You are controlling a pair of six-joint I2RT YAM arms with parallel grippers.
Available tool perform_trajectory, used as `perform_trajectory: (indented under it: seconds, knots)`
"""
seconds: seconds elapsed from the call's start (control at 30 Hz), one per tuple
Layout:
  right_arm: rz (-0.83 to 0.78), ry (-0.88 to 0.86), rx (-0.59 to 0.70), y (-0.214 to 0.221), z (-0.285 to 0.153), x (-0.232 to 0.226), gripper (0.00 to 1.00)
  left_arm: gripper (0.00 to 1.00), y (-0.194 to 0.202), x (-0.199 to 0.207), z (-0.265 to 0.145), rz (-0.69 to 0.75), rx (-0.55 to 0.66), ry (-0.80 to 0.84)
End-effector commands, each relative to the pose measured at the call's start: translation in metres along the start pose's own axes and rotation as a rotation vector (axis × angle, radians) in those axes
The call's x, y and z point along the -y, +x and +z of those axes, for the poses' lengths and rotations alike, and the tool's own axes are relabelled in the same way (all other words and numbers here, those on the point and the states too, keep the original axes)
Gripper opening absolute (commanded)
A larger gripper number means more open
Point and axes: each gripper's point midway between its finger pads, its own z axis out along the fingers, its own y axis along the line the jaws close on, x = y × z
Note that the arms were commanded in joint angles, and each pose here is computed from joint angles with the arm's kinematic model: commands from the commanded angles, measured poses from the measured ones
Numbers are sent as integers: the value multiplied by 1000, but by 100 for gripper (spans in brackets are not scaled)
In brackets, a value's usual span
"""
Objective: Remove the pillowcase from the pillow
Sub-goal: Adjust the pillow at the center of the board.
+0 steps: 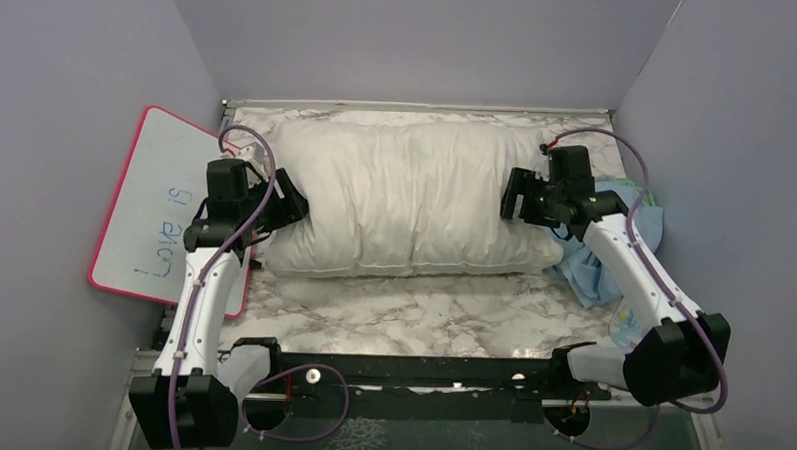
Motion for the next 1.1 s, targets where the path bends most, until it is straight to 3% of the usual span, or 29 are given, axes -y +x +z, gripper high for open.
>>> perform_trajectory:
  seconds: [0.0,0.07,0.17,0.3,0.4,0.53,0.6,0.67,0.8,0.9,0.97,1.07]
  knots:
    - [-19,-133,-8,20,-38,-26,81,83,-3,-11,-26,0,45,-133]
    - [-12,-17,40,10,-51,-7,82,92,-16,-11,-35,16,80,-169]
    - [0,160,164,-21,-84,18,85,97,-44,-7,-56,37,150,-224]
    - [-82,-16,328,-53,-121,-16,85,99,-75,10,-84,73,258,-220]
    - [-88,-210,410,-62,-133,-50,89,99,-78,28,-84,66,249,-138]
    - [-81,-466,324,-59,-115,-97,74,99,-69,46,-68,49,201,-6]
    - [-72,-471,238,-53,-81,-98,63,99,-67,51,-63,48,183,28]
    - [1,-297,157,-44,-37,-69,55,99,-66,52,-58,50,167,44]
    - [53,29,-1,-1,22,-3,48,99,-62,51,-48,82,125,56]
    - [70,102,-17,11,15,11,45,99,-63,48,-37,91,101,45]
    - [35,32,50,-5,-11,-3,46,99,-68,49,-31,108,96,34]
    - [-37,-133,233,-43,-65,-37,58,99,-69,68,-22,181,89,32]
